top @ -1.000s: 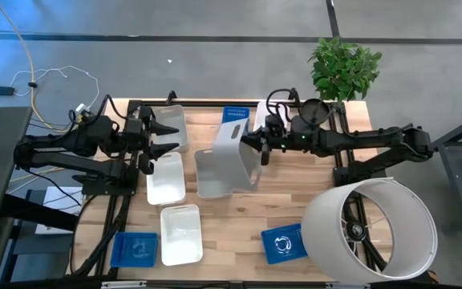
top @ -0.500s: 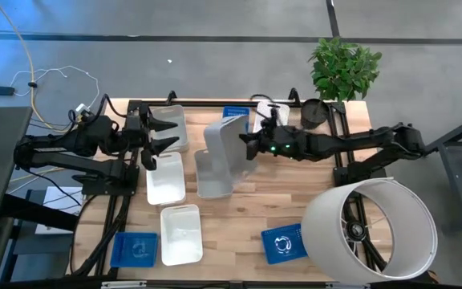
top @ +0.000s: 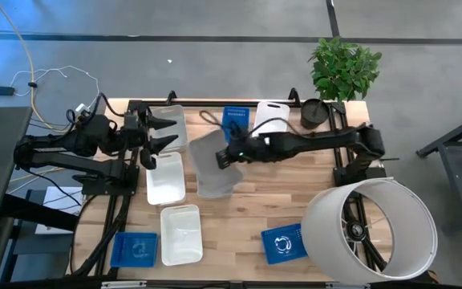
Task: Stack baskets by color
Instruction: Stack the right gray bin on top of the middle gray bin
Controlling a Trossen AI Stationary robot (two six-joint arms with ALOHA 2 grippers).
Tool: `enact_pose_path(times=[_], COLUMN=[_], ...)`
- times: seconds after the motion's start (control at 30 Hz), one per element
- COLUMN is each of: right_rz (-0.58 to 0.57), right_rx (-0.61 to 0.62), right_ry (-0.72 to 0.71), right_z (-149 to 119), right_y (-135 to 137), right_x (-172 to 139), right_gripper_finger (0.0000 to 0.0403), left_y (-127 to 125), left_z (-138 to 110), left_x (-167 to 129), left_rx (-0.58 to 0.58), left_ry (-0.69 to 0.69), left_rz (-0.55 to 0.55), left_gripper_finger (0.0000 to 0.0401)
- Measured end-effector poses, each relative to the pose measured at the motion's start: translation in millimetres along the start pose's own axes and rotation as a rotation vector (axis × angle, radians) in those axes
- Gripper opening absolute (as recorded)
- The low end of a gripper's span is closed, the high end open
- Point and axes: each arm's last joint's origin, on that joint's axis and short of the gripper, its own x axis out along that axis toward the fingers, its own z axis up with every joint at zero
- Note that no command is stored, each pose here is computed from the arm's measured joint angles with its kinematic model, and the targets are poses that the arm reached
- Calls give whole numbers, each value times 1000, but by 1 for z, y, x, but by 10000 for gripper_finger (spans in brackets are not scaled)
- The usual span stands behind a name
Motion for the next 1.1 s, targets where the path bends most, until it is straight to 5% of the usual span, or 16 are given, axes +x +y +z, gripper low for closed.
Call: enact_pose_path(times=[0.33, 0.7, 1.1], right_rz=[-110, -304, -215], right_rx=[187, 190, 178], right_ry=[91, 150, 110], right_z=[-33, -47, -37], right_y=[10, -5, 0], right_x=[33, 31, 35], right_gripper_finger=[0, 0, 0], left_y=[1, 1, 1], left_z=[11, 12, 11], left_x=[-2, -4, -4], left_rx=[-9, -11, -9], left_ry=[-110, -117, -110], left_rz=[9, 17, 19], left_gripper_finger=[197, 197, 197])
